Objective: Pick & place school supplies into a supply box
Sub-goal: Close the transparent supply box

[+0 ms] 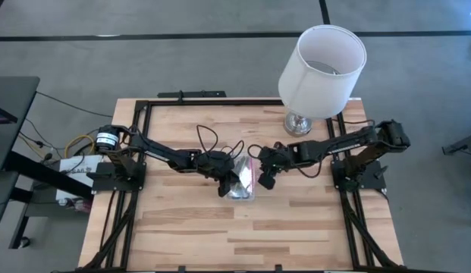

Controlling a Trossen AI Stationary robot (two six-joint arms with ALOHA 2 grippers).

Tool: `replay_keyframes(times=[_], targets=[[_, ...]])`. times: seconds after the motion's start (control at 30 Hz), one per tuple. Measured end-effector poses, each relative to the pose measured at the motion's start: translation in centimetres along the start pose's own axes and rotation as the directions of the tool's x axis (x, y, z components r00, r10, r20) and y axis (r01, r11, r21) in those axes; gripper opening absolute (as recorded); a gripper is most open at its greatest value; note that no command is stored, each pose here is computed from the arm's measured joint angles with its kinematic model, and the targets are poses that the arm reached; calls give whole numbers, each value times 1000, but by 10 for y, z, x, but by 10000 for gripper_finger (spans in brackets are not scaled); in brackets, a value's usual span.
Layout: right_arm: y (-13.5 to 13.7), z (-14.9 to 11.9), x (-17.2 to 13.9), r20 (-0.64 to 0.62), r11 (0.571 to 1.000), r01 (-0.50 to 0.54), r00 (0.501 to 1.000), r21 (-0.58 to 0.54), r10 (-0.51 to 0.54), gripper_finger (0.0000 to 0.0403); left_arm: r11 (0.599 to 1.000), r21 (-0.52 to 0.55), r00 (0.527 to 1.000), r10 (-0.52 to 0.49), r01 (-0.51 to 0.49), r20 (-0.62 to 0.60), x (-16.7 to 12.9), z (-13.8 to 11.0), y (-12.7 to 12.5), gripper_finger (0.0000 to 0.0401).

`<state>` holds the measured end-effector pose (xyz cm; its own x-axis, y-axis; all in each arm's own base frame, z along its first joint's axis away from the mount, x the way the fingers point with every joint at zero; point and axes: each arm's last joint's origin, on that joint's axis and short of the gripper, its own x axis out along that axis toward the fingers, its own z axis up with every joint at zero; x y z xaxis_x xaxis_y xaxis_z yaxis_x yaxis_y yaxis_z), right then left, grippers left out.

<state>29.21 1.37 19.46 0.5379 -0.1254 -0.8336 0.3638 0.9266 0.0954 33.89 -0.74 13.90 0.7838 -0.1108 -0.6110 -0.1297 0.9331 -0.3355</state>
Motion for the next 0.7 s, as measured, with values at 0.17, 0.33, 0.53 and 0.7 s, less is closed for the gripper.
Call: replay_keyframes(times=[0.17,0.33,0.53,0.7], targets=[[0,-7,12,-77,1000,11,997,-13,-12,54,1000,8,1000,1,-1,3,0,0,0,51],[6,-9,33,-99,999,-48,994,-9,47,54,1000,8,1000,2,-2,2,0,0,0,51],[10,-10,51,-111,995,-96,989,-3,95,54,1000,7,1000,4,-4,-4,0,-1,1,51],[10,-9,53,-97,995,-100,990,5,100,54,1000,5,1000,9,-9,-6,0,-1,1,35]])
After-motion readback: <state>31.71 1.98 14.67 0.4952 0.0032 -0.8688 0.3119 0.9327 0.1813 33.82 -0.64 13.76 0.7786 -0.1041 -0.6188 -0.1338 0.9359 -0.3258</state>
